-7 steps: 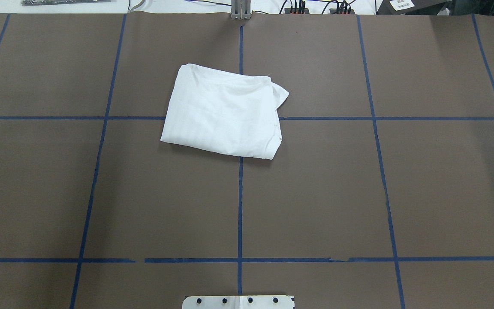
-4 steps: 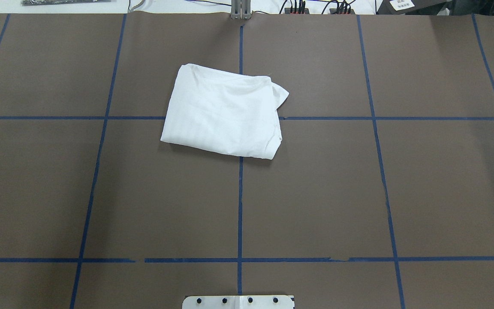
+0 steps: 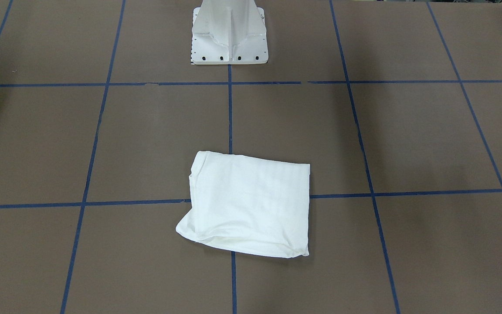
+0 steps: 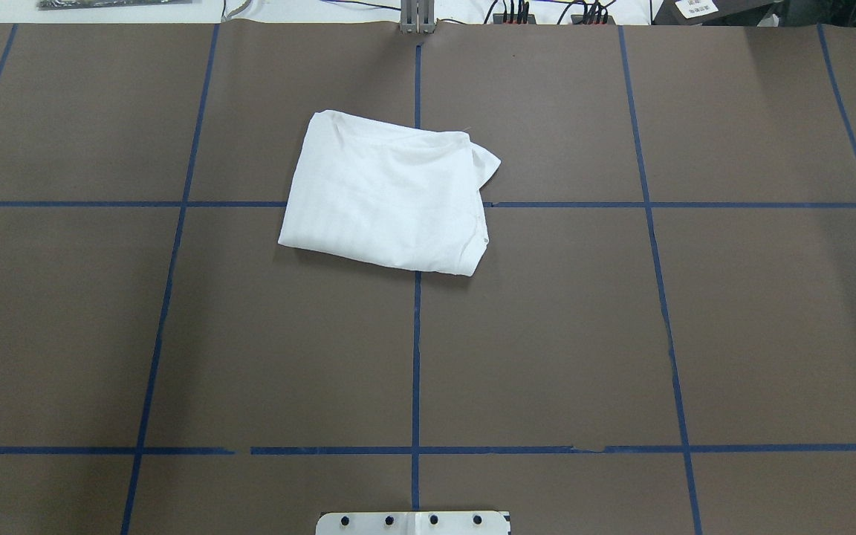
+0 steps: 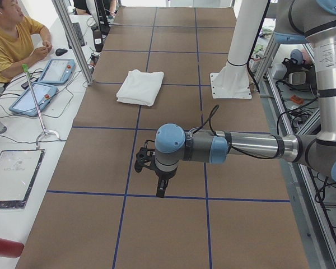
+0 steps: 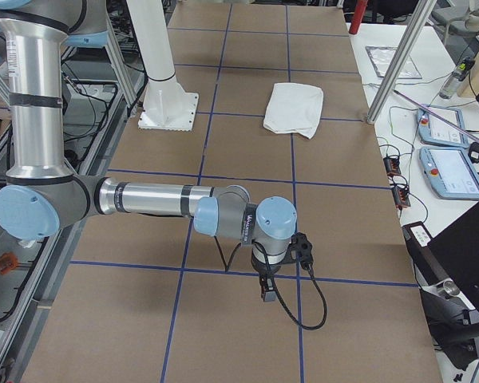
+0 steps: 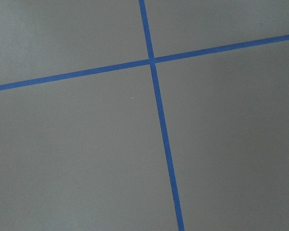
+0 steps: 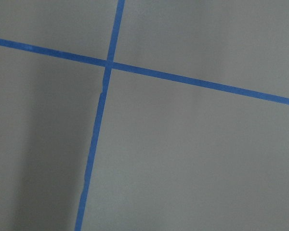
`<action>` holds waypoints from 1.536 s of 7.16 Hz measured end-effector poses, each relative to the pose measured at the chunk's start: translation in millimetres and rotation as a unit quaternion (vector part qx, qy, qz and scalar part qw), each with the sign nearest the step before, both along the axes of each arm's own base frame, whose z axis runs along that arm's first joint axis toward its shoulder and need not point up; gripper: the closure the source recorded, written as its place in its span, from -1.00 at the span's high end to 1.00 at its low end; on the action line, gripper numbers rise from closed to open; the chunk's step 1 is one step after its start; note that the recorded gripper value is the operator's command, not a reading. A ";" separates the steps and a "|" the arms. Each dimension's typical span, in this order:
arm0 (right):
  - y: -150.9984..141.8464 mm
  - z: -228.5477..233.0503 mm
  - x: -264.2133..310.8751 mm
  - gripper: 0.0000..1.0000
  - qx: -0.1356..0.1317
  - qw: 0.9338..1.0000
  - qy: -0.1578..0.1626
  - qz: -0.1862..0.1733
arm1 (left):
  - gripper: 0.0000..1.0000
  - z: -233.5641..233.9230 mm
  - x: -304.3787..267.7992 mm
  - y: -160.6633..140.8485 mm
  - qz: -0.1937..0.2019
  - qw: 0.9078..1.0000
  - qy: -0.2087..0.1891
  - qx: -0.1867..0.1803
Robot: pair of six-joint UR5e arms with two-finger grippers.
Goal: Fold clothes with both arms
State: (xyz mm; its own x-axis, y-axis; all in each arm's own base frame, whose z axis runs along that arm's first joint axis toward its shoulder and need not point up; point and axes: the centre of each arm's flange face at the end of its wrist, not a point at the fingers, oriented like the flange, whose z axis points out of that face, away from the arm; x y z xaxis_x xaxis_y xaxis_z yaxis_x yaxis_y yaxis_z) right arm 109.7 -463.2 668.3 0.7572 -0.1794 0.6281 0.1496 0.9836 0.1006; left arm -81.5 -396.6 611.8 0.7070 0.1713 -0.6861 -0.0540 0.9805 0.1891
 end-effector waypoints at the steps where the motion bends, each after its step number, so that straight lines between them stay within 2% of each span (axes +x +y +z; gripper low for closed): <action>1: -0.1 -0.3 0.0 1.00 -0.001 1.000 0.000 0.002 | 1.00 -0.5 0.3 -0.3 0.000 1.000 0.000 0.000; 5: -1.7 -3.3 -0.2 1.00 0.000 1.000 -0.002 0.005 | 1.00 -5.6 -0.7 -1.9 -0.001 1.000 0.000 0.006; 11: -0.9 -13.4 -0.6 1.00 0.014 1.000 -0.002 -0.001 | 1.00 -5.5 -0.7 0.0 -0.001 1.000 0.000 0.005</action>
